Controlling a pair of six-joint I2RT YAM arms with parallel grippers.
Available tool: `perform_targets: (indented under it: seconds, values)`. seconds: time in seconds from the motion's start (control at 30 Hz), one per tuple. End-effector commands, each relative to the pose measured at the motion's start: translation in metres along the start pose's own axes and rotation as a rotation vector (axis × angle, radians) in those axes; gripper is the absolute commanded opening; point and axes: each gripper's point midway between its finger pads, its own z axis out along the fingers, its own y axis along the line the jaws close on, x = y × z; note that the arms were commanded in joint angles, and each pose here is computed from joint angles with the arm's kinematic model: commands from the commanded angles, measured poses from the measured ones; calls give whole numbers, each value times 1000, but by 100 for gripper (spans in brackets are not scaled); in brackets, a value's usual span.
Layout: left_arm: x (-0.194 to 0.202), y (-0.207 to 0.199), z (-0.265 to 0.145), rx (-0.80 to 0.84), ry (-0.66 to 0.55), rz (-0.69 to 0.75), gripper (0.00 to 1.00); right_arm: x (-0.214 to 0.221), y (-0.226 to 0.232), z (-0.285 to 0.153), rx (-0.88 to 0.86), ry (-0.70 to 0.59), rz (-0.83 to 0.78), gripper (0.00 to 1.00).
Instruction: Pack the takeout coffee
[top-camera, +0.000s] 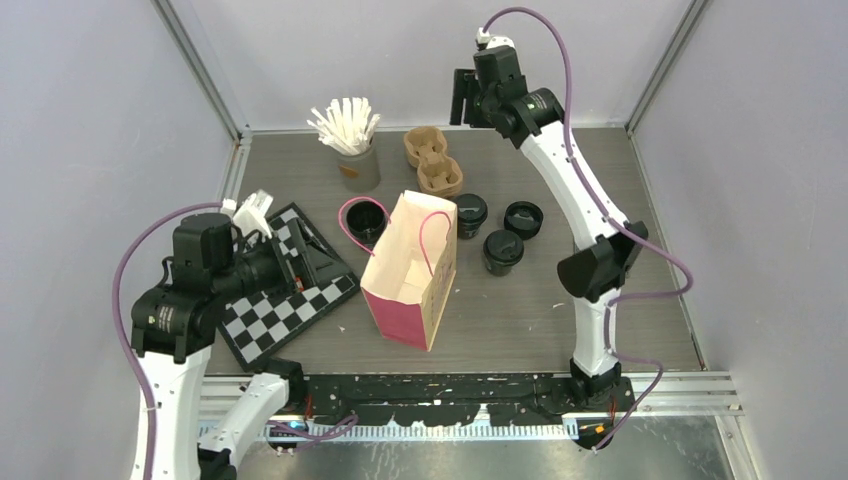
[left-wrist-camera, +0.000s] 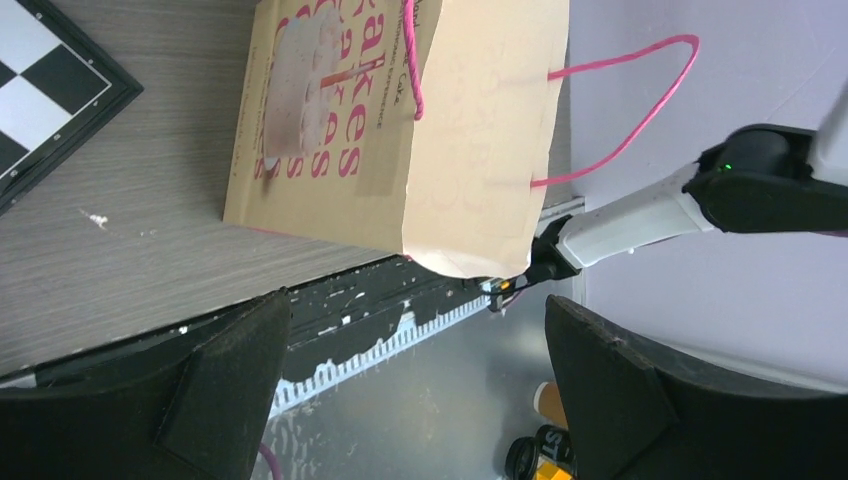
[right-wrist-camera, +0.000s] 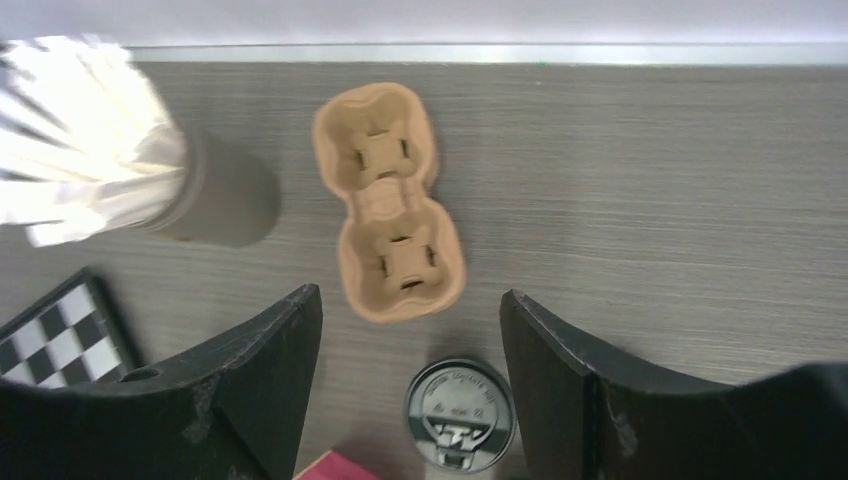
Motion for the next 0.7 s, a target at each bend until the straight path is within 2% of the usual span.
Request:
perform_targets:
  seconds: [0.0, 0.13, 0.33, 0.5, 0.67]
  values:
    - [-15, -12, 9, 83, -53, 6, 100, -9, -19, 24, 34, -12, -26, 69]
    - [-12, -15, 9, 79, -16, -51, 100, 3, -33, 61, 64, 20, -19, 65]
    - [-10, -12, 6, 44, 24, -8, 100, 49, -17, 103, -26, 116, 9, 58]
    - [-40, -27, 6, 91, -94, 70, 100, 83, -1, 121, -60, 172, -52, 56]
    - [-63, -36, 10, 135, -195, 128, 100, 94, 7, 133, -79, 187, -58, 57]
